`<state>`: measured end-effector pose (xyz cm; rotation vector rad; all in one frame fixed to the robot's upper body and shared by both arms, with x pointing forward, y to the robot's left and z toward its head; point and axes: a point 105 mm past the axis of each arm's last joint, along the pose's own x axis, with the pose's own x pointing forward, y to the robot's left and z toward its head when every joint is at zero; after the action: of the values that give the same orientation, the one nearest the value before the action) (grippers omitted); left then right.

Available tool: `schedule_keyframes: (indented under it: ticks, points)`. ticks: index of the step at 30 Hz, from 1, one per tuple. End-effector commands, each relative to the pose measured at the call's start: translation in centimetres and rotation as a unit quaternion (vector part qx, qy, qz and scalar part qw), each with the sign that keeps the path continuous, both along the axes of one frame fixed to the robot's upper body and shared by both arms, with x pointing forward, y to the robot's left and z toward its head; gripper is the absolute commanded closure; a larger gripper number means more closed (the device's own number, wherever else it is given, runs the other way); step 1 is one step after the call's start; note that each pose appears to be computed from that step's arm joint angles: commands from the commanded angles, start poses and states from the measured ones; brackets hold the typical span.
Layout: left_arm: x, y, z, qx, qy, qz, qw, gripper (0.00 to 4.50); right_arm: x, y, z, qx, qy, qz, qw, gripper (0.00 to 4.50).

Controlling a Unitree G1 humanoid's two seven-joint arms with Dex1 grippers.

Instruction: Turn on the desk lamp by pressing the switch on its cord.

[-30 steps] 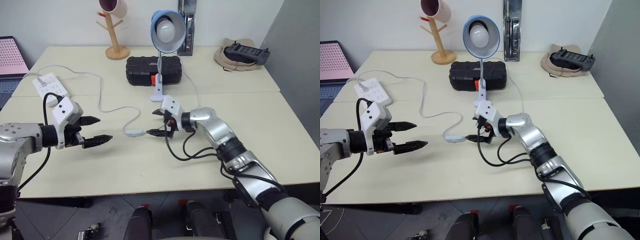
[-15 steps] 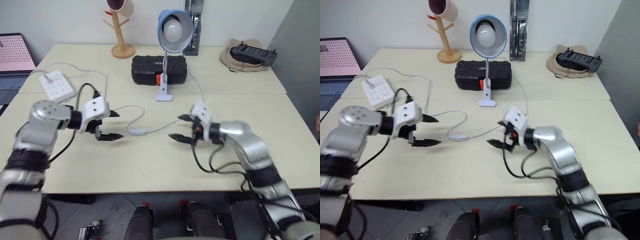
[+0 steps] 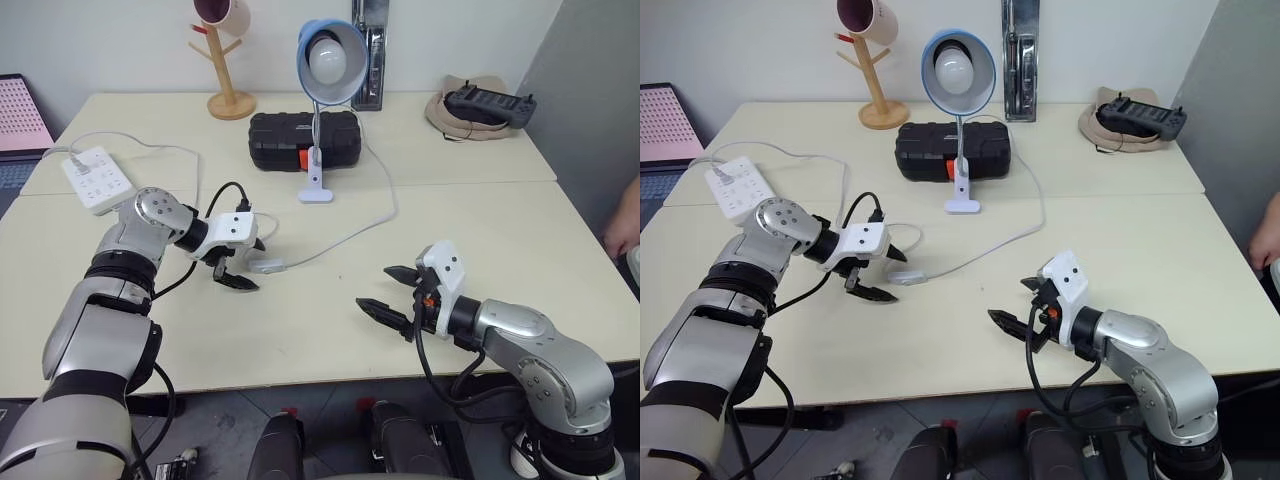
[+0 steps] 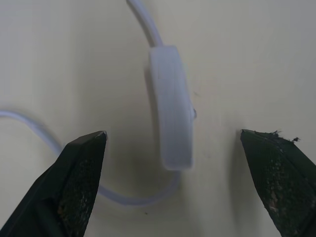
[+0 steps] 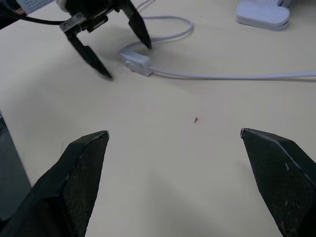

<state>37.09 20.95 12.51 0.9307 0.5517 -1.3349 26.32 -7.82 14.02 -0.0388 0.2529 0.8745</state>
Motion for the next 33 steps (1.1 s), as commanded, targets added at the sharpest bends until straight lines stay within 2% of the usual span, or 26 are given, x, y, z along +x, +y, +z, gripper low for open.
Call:
schedule_keyframes:
  ticks: [1,7,10,14,27,33]
  points:
    - [0.7,-0.6,1.0,0.007,-0.028,-0.012,1.0,0.0,-0.3,-0.1,1.3,0.006,-0.026,-0.003,1.0,0.02]
    - [0.9,-1.1,0.4,0.003,-0.025,-0.011,1.0,0.0,-0.3,-0.4,1.4,0.003,-0.025,-0.007,1.0,0.02]
    - [0.8,-1.1,0.0,0.005,-0.018,-0.011,1.0,0.51,-0.2,-0.5,1.4,0.001,-0.025,-0.008,1.0,0.0]
    - [0.9,-1.1,0.1,0.004,-0.019,-0.006,1.0,1.55,-0.1,-0.7,1.4,-0.004,-0.025,-0.01,1.0,0.0]
    - [0.7,-0.6,-0.1,0.017,-0.015,-0.006,1.0,4.1,0.0,-0.9,1.3,-0.004,-0.023,-0.018,1.0,0.0]
    - [0.7,-1.1,0.5,-0.013,0.001,0.0,1.0,4.12,0.0,-1.3,1.1,-0.005,-0.02,-0.027,0.999,0.0]
